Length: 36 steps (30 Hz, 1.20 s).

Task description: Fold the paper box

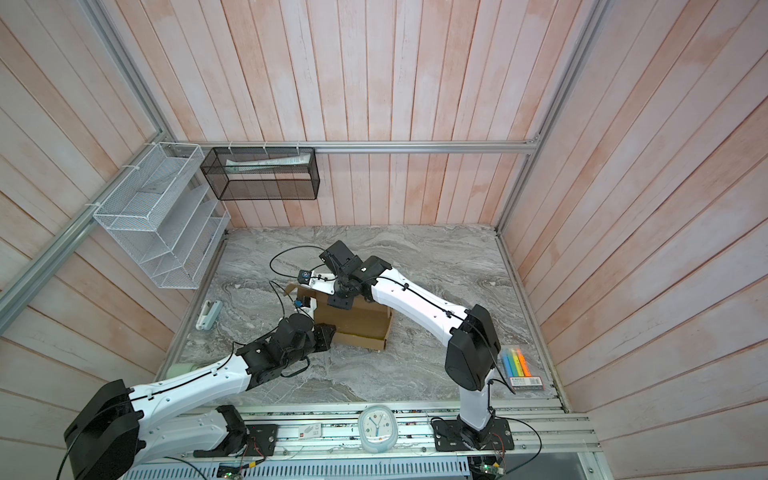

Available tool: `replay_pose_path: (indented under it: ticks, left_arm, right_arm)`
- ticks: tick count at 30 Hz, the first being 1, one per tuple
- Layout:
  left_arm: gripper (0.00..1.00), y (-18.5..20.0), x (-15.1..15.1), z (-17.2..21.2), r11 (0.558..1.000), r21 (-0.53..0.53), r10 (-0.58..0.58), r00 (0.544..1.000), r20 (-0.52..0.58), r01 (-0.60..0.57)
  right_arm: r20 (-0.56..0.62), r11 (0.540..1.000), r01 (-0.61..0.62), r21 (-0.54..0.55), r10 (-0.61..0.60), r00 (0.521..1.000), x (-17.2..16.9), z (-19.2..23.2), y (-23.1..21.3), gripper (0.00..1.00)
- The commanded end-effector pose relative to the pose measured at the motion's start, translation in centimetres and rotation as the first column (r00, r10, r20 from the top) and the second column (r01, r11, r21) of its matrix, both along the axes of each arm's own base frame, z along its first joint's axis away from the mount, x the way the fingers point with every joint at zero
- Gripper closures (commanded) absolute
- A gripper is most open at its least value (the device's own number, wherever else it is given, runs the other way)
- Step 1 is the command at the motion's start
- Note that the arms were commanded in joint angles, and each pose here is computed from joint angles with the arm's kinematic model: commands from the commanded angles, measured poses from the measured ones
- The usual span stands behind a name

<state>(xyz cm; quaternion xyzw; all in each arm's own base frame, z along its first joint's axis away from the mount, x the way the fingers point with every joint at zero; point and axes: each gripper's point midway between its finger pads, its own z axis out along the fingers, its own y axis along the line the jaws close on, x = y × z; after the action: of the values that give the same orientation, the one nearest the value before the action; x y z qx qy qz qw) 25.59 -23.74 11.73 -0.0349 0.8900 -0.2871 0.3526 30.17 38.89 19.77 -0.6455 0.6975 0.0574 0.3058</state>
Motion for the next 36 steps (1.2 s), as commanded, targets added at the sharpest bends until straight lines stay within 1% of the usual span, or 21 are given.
replay_pose_path:
  ticks: [1,9,13,23,29,36]
  left_arm:
    - [0.79,-0.1,0.3,-0.5,1.0,-0.016,0.006,1.0,0.012,-0.006]
    - [0.8,0.6,-0.4,-1.6,1.0,-0.026,0.015,1.0,0.0,-0.015]
    - [0.8,1.3,-0.8,-1.5,0.999,-0.031,0.031,1.0,-0.001,-0.031]
    - [0.8,4.9,-2.3,-0.9,0.992,-0.003,0.123,0.992,-0.008,-0.123]
    - [0.8,7.4,-2.3,1.3,0.979,0.009,0.205,0.978,0.047,-0.206]
    - [0.79,8.9,-1.3,4.2,0.973,0.05,0.221,0.971,0.091,-0.226]
  right_arm:
    - [-0.012,1.0,0.025,-0.008,-0.025,1.0,-0.8,-0.2,-0.6,1.0]
    - [-0.043,0.999,0.054,0.004,-0.054,0.998,-2.3,-1.7,-0.6,1.0]
    - [-0.057,0.998,0.067,0.012,-0.066,0.996,-2.9,-2.2,-0.7,0.99]
    - [-0.107,0.995,0.081,0.054,-0.075,0.991,-4.6,-3.4,-0.7,0.76]
    - [-0.165,0.992,0.101,0.079,-0.087,0.983,-5.6,-4.7,-0.6,0.65]
    - [-0.212,0.985,0.115,0.126,-0.087,0.973,-6.5,-6.4,-0.5,0.54]
